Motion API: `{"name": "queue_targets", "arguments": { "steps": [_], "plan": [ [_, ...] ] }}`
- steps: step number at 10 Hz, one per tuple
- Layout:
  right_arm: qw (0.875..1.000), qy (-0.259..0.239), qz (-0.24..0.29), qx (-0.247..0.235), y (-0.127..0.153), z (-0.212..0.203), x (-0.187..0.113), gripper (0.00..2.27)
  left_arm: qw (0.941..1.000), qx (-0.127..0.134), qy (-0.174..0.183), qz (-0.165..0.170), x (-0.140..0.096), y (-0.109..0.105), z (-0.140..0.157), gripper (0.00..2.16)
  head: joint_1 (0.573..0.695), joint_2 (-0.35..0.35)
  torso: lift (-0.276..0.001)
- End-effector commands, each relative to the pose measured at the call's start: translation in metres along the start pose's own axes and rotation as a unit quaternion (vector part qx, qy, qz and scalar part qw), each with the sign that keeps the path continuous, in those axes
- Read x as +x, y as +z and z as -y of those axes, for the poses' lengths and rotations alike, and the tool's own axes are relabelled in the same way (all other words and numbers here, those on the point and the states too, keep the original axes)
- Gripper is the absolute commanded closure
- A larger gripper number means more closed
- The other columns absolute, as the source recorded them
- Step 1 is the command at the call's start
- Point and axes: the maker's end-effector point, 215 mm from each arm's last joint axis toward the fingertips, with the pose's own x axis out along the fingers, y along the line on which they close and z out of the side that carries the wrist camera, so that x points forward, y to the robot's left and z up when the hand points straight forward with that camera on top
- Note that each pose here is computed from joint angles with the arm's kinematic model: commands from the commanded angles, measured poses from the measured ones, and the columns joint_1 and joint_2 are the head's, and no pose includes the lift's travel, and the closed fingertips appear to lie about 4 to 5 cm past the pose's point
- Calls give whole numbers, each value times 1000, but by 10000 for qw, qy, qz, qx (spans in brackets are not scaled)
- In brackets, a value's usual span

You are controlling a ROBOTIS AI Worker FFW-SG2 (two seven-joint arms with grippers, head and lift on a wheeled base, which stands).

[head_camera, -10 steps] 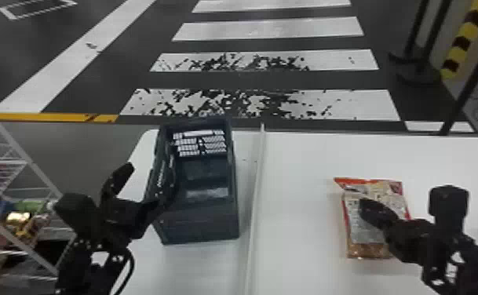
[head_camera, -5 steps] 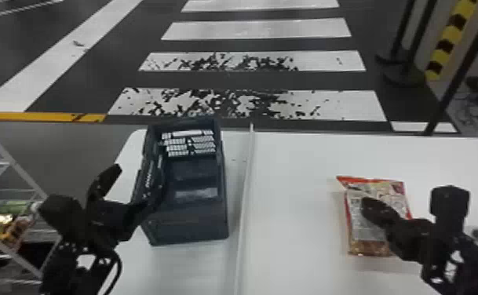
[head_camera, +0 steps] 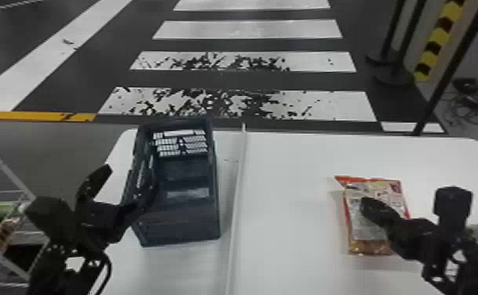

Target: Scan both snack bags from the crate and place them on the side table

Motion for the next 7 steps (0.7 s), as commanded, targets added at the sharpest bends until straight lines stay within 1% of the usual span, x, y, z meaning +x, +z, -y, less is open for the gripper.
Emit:
{"name": "queue_targets", "arguments": {
  "steps": [1, 4, 6, 7],
  "plan": [
    [10000, -17, -3, 21, -1, 7, -3, 2246, 10000, -9, -4, 4, 1, 0, 1, 100, 695, 80, -98],
    [10000, -67, 0, -20, -4, 21, -5, 2246, 10000, -7, -13, 12, 1, 1, 1, 103, 695, 64, -98],
    [9999, -78, 21, -148, -3, 35, -10, 2243, 10000, -9, -11, 4, 1, 0, 1, 103, 695, 55, -98],
    [9998, 103, 8, -162, -3, 33, -11, 2243, 10000, -7, -13, 12, 1, 1, 1, 103, 695, 47, -98]
  ]
}}
